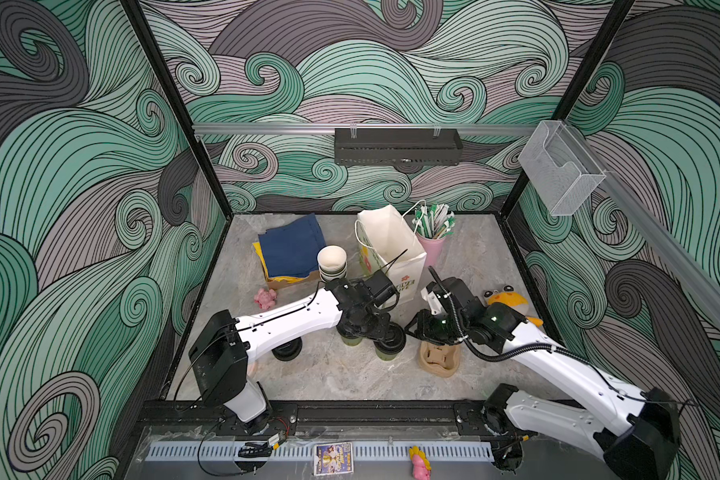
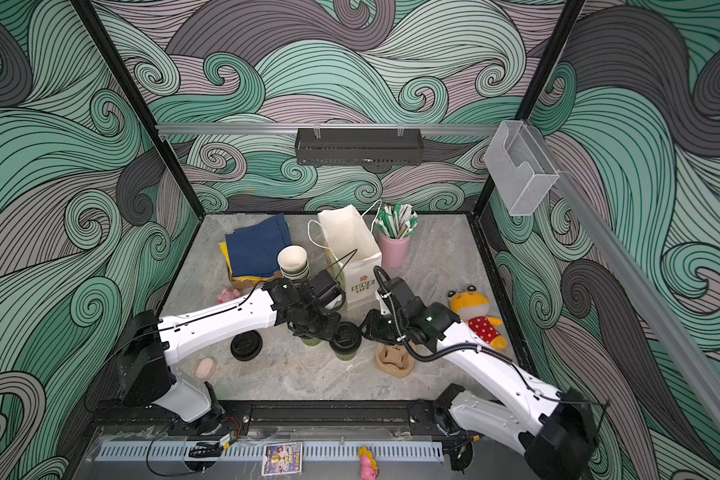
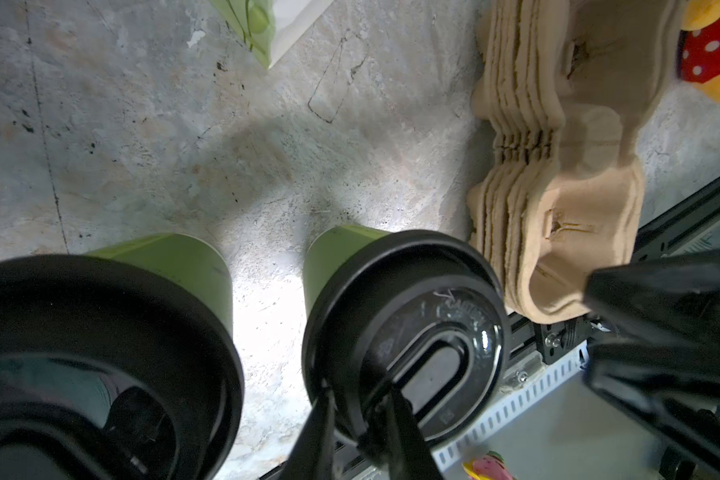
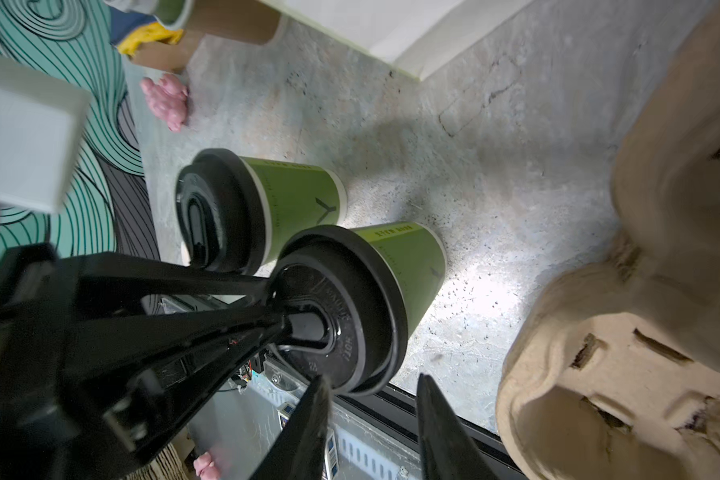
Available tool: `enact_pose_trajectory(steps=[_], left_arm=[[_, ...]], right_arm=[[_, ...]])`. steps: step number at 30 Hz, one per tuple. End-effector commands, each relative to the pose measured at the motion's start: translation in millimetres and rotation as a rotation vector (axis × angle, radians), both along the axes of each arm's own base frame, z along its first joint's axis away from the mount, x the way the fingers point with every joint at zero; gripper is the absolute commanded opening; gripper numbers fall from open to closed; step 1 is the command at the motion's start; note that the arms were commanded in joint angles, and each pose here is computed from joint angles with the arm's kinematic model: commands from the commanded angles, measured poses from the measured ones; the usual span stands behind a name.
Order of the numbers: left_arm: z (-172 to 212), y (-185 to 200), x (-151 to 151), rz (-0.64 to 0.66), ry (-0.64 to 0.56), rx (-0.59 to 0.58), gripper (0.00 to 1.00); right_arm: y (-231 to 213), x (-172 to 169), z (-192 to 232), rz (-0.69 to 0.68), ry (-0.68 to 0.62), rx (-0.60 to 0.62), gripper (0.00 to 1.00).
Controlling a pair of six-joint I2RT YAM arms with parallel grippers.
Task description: Pack the takeout coffee
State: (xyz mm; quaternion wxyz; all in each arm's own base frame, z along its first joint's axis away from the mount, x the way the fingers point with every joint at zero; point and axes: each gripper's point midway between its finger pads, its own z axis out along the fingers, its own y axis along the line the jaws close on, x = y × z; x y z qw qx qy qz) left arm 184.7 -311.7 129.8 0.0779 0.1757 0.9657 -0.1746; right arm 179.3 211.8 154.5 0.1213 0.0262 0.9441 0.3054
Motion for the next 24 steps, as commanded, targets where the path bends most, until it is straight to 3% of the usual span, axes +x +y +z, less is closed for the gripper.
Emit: enact_pose_trajectory(steps=[1, 13, 24], left_arm=[[-8.4, 3.8, -4.1, -0.018, 0.012, 0.032, 0.23], [-9.1, 6.3, -5.2, -0.018, 0.013, 0.04, 0.22], [-11.2, 7.5, -5.5, -0.019, 0.017, 0.051, 0.22]], right_arm=[[-11.4, 7.4, -10.2, -0.077, 0.006, -0.027, 0.32], [10.4, 6.6, -33.2, -0.059, 0.096, 0.051, 0.23], [-2.2, -6.6, -63.1, -0.075, 0.215, -0.058, 0.17]])
